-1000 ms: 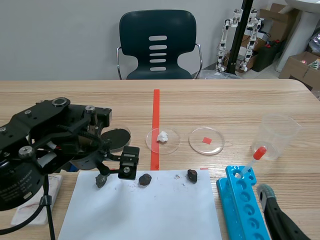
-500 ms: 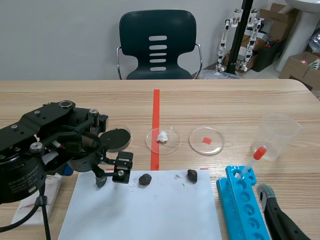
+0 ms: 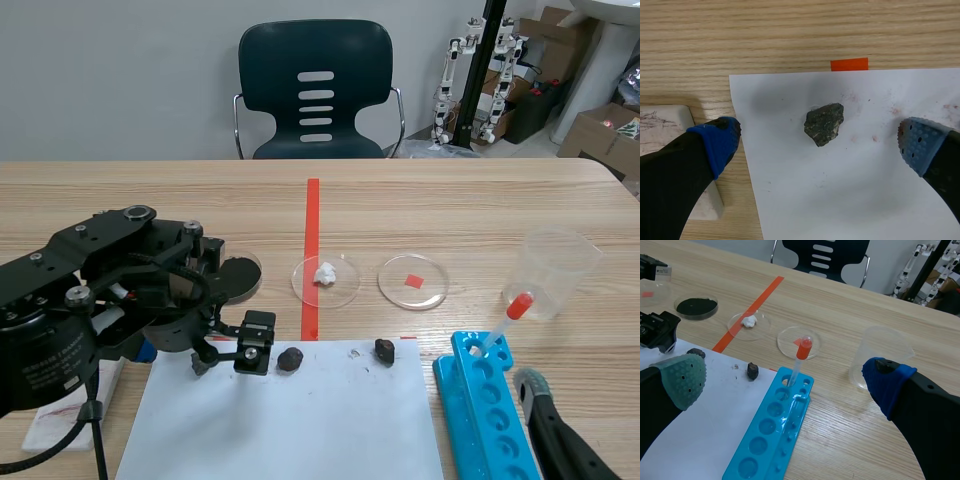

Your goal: Pick up the left mineral with the left hand

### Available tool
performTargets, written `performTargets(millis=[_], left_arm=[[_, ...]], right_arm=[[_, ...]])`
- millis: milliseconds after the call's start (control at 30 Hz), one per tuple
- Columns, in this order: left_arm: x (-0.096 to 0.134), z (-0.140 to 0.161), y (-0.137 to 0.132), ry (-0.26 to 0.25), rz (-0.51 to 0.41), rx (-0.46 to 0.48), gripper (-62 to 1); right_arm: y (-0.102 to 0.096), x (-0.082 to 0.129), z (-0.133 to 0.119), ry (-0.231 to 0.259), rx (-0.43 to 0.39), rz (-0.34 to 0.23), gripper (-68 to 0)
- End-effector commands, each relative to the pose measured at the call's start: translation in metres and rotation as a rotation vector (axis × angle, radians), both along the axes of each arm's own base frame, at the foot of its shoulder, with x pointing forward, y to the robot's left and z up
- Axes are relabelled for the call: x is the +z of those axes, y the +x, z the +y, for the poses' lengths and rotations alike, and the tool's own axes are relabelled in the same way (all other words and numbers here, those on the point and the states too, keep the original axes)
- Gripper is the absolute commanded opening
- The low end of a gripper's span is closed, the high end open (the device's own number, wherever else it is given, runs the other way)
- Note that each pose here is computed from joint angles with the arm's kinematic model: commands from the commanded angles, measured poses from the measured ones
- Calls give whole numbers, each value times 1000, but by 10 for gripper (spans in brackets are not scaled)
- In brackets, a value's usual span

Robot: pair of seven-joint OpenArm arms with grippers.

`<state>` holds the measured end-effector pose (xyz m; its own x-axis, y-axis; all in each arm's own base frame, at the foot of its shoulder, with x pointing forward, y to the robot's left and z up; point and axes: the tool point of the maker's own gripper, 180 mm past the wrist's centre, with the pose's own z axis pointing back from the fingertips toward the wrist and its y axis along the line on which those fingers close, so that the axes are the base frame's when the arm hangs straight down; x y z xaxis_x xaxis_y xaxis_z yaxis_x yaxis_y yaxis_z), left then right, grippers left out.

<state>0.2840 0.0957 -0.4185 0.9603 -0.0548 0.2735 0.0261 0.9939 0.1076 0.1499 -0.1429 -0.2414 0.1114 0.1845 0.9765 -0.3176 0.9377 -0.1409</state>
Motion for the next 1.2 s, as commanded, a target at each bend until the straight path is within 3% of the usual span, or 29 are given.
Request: performTargets(millis=[0, 33, 533, 667, 967, 1167], left_arm=[[5, -5, 4, -10, -15, -5, 14], [5, -4, 4, -10, -15, -5, 14], [3, -10, 3, -47, -8, 9, -316], [4, -17, 6, -88, -29, 21, -366], [4, -17, 6, -89, -29, 21, -492], [4, -17, 6, -89, -31, 21, -497]], right_arm=[[4, 9, -1, 8, -5, -36, 4], [4, 9, -1, 8, -5, -36, 4], [4, 9, -1, 8, -5, -36, 4], [4, 9, -1, 8, -5, -36, 4], [4, 9, -1, 8, -5, -36, 4], [4, 9, -1, 8, -5, -36, 4]])
